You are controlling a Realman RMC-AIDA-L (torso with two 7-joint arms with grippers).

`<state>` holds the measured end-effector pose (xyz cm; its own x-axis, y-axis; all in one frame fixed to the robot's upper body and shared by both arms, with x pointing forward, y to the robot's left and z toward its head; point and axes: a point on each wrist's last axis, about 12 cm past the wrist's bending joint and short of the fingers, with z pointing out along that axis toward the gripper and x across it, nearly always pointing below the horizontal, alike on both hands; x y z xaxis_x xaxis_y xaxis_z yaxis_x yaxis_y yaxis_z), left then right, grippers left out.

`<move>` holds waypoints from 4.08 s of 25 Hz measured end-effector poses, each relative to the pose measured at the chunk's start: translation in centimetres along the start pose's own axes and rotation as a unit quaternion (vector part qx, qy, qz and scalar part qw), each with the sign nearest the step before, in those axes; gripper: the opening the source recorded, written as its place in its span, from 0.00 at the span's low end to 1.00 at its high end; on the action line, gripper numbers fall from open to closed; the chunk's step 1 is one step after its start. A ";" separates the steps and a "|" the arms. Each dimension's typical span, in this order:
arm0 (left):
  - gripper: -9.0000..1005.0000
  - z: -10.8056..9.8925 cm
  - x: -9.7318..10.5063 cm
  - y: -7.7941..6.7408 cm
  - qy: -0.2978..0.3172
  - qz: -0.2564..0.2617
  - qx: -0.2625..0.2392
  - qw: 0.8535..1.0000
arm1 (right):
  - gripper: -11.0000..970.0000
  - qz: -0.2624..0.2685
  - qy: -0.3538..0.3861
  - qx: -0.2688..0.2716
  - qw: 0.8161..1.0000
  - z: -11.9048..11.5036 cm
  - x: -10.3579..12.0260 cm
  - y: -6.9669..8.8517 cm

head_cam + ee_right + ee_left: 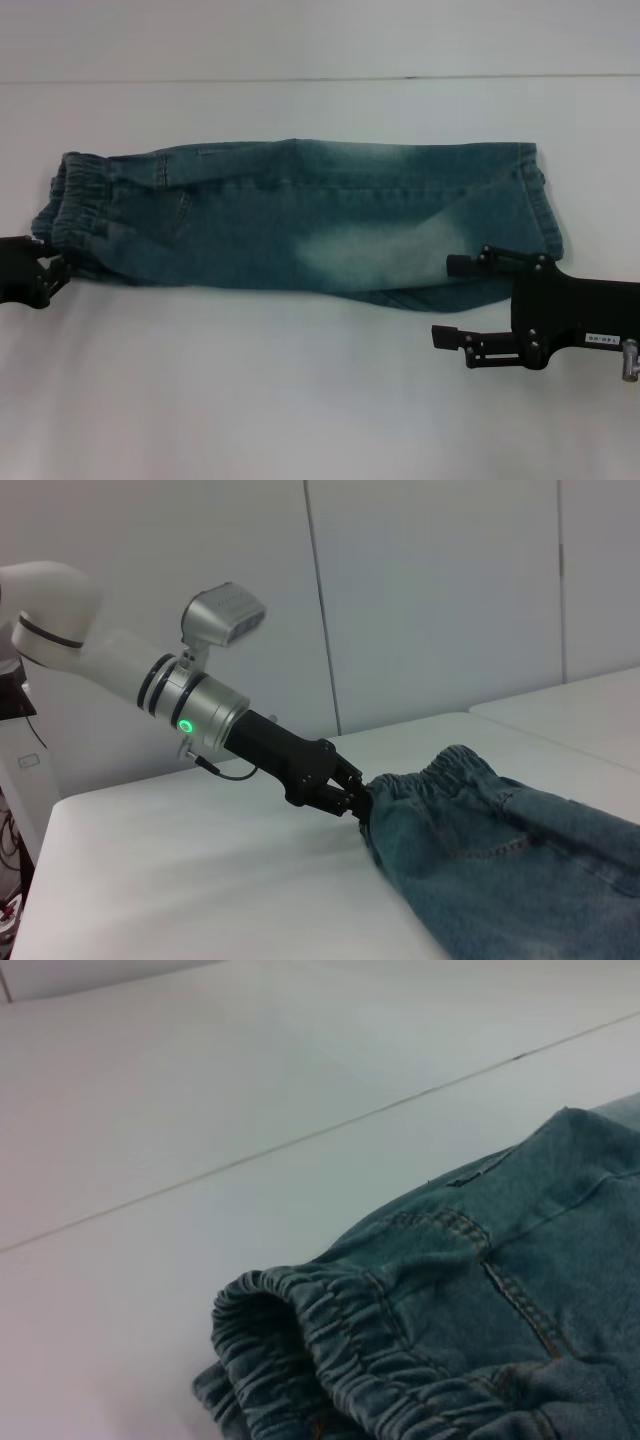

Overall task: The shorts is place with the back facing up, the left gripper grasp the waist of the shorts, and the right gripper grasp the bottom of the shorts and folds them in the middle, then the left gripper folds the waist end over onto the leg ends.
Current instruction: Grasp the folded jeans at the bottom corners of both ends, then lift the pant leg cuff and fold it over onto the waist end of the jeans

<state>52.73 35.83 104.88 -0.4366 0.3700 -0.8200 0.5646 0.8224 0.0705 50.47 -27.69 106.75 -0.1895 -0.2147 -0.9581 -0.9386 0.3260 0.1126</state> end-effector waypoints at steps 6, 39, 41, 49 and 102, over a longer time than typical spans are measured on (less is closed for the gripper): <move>0.16 0.1 -0.2 -0.2 -0.003 0.011 0.007 1.000 | 0.95 0.000 -0.002 0.003 1.000 0.0 -0.1 -0.1; 0.04 1.0 -13.8 -1.8 -0.049 0.066 0.064 0.995 | 0.61 -0.024 -0.010 0.271 0.962 10.3 2.2 -3.7; 0.04 1.2 -15.3 -2.7 -0.052 0.074 0.073 0.993 | 0.55 -0.031 0.008 0.263 0.964 11.4 1.9 -3.8; 0.04 2.0 -20.7 -6.5 -0.067 0.102 0.119 0.985 | 0.20 -0.066 0.062 0.213 0.973 14.4 0.9 -3.5; 0.83 15.2 -27.2 -18.8 0.120 0.382 0.098 0.911 | 0.01 -0.026 0.015 0.198 0.980 11.1 3.3 -1.6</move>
<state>64.59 3.74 117.20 0.0086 0.9058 -0.4237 0.8718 0.2008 0.4469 54.54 -18.73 100.54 -0.1589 -0.2652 -0.9510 -0.7625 0.6448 -0.0524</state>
